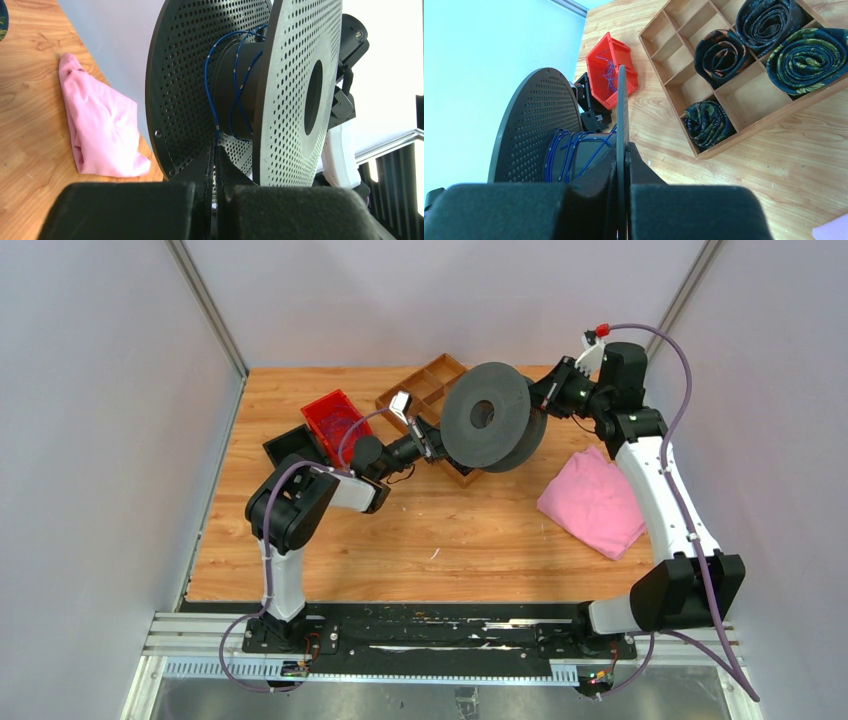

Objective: Wrap the cables
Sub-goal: Wrap the cable around the cable reel.

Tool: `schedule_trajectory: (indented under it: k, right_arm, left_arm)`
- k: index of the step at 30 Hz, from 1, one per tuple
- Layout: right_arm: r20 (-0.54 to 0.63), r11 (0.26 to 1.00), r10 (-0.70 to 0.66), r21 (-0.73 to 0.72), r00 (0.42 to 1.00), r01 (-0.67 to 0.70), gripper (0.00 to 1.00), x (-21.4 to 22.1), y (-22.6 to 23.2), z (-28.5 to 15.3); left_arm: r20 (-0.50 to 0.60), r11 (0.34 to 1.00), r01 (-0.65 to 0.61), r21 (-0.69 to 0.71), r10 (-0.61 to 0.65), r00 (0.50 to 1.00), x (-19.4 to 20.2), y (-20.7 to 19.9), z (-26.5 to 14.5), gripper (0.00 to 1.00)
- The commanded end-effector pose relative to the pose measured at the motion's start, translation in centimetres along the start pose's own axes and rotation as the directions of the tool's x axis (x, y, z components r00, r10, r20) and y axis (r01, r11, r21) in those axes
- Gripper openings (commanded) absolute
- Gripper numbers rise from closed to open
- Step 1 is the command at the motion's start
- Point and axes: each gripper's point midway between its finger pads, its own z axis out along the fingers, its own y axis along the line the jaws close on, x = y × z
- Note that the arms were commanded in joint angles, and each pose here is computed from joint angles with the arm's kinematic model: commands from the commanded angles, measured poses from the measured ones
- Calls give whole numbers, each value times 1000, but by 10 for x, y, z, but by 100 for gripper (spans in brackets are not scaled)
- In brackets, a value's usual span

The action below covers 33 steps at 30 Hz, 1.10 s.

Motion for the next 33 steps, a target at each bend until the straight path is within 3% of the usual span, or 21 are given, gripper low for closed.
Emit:
schedule_trajectory:
  k: [1,23,33]
  right_arm:
    - [66,998,-25,-55,998,29,1,-17,18,-12]
    - [61,996,-67,-55,996,70,1,-3,18,-11]
    - [81,994,-106,38,991,103,1,-8,5,-14]
  left_arm:
    - [17,997,-65,50,64,998,-2,-19,1,0]
    - [15,1000,26,-15,-26,1000,12,-3,5,0]
    - [-18,999,34,-21,-34,999,30,4,8,1]
